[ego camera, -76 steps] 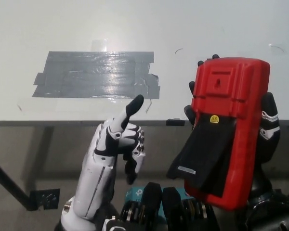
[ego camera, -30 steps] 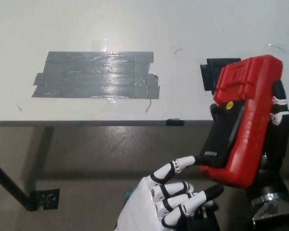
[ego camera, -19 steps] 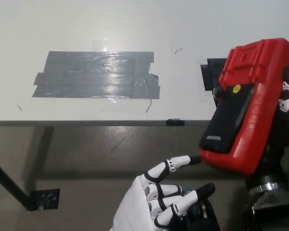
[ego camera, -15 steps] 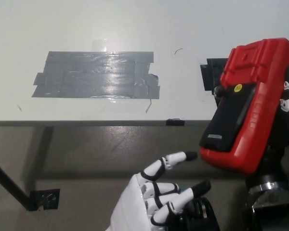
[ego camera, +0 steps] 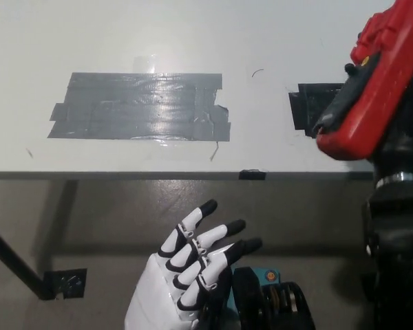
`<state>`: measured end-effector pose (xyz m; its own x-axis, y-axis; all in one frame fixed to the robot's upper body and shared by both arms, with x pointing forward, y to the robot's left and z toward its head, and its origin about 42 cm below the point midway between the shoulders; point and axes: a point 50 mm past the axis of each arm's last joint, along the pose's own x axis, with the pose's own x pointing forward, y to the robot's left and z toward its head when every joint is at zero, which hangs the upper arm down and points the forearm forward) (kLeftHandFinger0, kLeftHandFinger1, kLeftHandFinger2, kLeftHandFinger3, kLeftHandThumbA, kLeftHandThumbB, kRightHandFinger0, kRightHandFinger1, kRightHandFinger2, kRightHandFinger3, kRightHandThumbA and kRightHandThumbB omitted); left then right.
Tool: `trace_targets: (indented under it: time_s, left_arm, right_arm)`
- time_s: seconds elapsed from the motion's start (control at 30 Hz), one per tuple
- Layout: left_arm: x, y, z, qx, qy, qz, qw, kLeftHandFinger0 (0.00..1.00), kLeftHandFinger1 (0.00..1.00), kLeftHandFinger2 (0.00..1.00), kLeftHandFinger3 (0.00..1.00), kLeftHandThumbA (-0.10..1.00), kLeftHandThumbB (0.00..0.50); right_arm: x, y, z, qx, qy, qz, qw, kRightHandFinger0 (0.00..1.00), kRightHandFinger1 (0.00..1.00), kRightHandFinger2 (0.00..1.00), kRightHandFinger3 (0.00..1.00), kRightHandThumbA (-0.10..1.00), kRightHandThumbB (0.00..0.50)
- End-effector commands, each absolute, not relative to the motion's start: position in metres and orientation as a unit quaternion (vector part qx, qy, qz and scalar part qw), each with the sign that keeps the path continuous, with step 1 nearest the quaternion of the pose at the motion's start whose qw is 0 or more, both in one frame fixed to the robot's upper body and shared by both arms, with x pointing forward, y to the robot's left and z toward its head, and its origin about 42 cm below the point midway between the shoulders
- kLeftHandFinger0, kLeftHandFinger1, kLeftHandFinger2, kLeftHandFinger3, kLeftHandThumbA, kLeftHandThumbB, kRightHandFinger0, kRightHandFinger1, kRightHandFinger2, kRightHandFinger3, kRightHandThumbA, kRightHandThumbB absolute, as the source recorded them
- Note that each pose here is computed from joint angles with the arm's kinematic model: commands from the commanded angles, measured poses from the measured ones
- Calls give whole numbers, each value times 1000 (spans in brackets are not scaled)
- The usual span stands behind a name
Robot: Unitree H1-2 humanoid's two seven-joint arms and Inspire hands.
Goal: The robot first picks the multimeter with right hand and then unfolds the black stand on the back of it using left hand
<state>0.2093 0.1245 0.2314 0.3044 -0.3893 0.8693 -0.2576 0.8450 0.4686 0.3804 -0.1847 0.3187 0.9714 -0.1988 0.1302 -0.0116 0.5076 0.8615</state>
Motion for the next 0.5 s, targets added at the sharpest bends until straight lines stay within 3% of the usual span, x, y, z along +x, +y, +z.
trace_targets:
  time_s: [0.0, 0.1, 0.17, 0.27, 0.37, 0.4, 0.47]
  left_arm:
    - [205, 143, 215, 282, -562, -39, 777, 1000, 813, 743, 1000, 1000, 439]
    - [205, 145, 209, 282, -557, -41, 780, 1000, 811, 744, 1000, 1000, 427]
    - [204, 147, 207, 286, -552, -41, 782, 1000, 799, 735, 1000, 1000, 428]
    - [203, 150, 206, 290, -546, -43, 785, 1000, 785, 715, 1000, 1000, 427]
    - [205, 153, 205, 295, -542, -40, 786, 1000, 793, 721, 1000, 1000, 426]
    - [206, 154, 205, 296, -542, -41, 786, 1000, 802, 729, 1000, 1000, 427]
    - [206, 155, 205, 297, -539, -41, 787, 1000, 802, 729, 1000, 1000, 429]
  right_arm:
    - [433, -208, 393, 270, -301, -84, 911, 0, 255, 722, 776, -100, 112]
    - [453, -220, 406, 135, -323, -123, 929, 0, 182, 623, 769, -100, 103]
    - [466, -225, 415, 59, -329, -159, 929, 0, 100, 528, 582, -100, 173]
    - [480, -226, 426, -17, -334, -173, 926, 0, 44, 468, 480, -100, 155]
    - [494, -224, 433, -74, -364, -142, 918, 0, 128, 603, 629, -100, 147]
    - [498, -224, 434, -88, -364, -140, 917, 0, 227, 708, 734, -100, 146]
    - [504, -224, 435, -112, -352, -128, 920, 0, 330, 742, 804, -100, 126]
